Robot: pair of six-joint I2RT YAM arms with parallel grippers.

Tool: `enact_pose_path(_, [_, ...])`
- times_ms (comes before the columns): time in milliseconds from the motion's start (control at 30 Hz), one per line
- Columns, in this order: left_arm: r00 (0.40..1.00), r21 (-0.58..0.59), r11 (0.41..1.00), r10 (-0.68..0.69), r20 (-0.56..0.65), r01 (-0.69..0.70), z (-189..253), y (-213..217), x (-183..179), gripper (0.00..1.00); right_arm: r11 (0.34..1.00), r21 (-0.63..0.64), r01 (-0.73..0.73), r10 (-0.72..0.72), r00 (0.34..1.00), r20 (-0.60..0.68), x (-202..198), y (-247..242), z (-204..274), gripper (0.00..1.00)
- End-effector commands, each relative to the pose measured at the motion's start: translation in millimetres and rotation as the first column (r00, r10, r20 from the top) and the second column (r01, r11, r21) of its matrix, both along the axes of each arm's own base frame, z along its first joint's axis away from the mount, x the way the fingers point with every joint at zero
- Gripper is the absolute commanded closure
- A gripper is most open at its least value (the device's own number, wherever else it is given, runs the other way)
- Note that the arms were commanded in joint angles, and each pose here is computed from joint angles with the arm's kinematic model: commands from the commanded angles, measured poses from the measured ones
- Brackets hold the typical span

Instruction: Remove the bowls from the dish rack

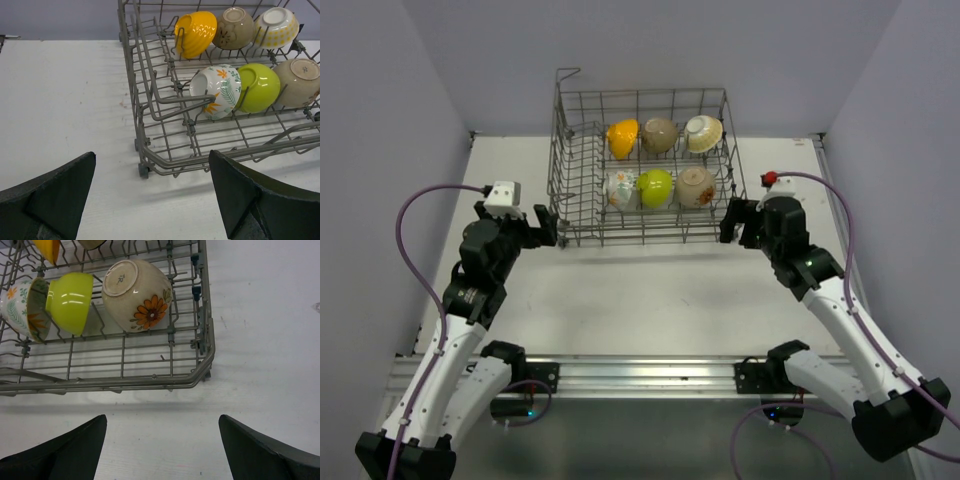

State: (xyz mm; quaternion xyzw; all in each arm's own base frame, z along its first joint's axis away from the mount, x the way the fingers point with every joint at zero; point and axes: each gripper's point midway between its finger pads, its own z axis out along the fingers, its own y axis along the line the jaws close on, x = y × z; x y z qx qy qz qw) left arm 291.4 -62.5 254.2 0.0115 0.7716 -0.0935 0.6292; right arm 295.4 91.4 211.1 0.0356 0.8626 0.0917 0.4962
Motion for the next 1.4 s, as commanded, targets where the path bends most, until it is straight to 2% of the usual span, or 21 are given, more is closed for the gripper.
enact_pose_path(0, [0.999, 0.000, 1.000, 0.021, 0.038, -0.021, 9, 4, 1, 0.00, 1.000, 0.014, 0.002, -0.002, 0.999, 0.040, 3, 1, 10, 0.01])
enact_pose_path(167, [0.999, -0.007, 0.999, 0.037, 0.033, -0.037, 8, 6, 1, 0.00, 0.999, 0.005, -0.037, 0.037, 0.997, 0.068, -3, 2, 14, 0.01])
enact_pose_path(300, [0.999, -0.010, 0.999, 0.031, 0.029, -0.031, 7, 3, 0, 0.00, 0.990, 0.046, -0.133, 0.129, 0.988, 0.091, -1, 21, 31, 0.01])
enact_pose_path(400, [1.000, -0.023, 1.000, 0.022, 0.016, -0.022, 4, 0, 1, 0.00, 0.978, 0.092, -0.188, 0.177, 0.977, 0.114, 11, 39, 50, 0.01])
enact_pose_path(433, [1.000, -0.032, 0.999, -0.012, 0.011, 0.012, 3, -6, 1, 0.00, 0.959, 0.133, -0.252, 0.234, 0.963, 0.138, 12, 54, 64, 0.01])
enact_pose_path(500, [0.999, -0.033, 0.999, -0.043, -0.020, 0.042, -5, -14, 5, 0.00, 0.945, 0.163, -0.283, 0.260, 0.954, 0.150, 22, 66, 72, 0.02])
enact_pose_path(667, [0.993, -0.003, 1.000, 0.004, -0.118, -0.005, -28, -12, 15, 0.00, 0.924, 0.205, -0.322, 0.282, 0.938, 0.202, 48, 85, 108, 0.01])
enact_pose_path(833, [0.996, -0.025, 1.000, 0.005, -0.094, -0.007, -19, -16, 27, 0.00, 0.911, 0.230, -0.343, 0.287, 0.926, 0.244, 71, 98, 134, 0.01])
enact_pose_path(1000, [0.990, -0.035, 0.999, -0.017, -0.137, 0.012, -20, -25, 40, 0.01, 0.878, 0.269, -0.396, 0.325, 0.906, 0.272, 86, 117, 155, 0.03])
enact_pose_path(1233, [0.987, -0.050, 0.998, -0.030, -0.155, 0.023, -31, -30, 44, 0.02, 0.812, 0.393, -0.432, 0.380, 0.902, 0.205, 121, 154, 147, 0.11])
enact_pose_path(1267, [0.983, -0.044, 0.999, -0.027, -0.183, 0.020, -42, -30, 44, 0.02, 0.812, 0.412, -0.414, 0.388, 0.910, 0.149, 130, 161, 127, 0.12])
enact_pose_path(1367, [0.975, -0.046, 0.999, -0.033, -0.222, 0.023, -54, -32, 44, 0.02, 0.798, 0.445, -0.407, 0.408, 0.908, 0.099, 140, 175, 121, 0.14])
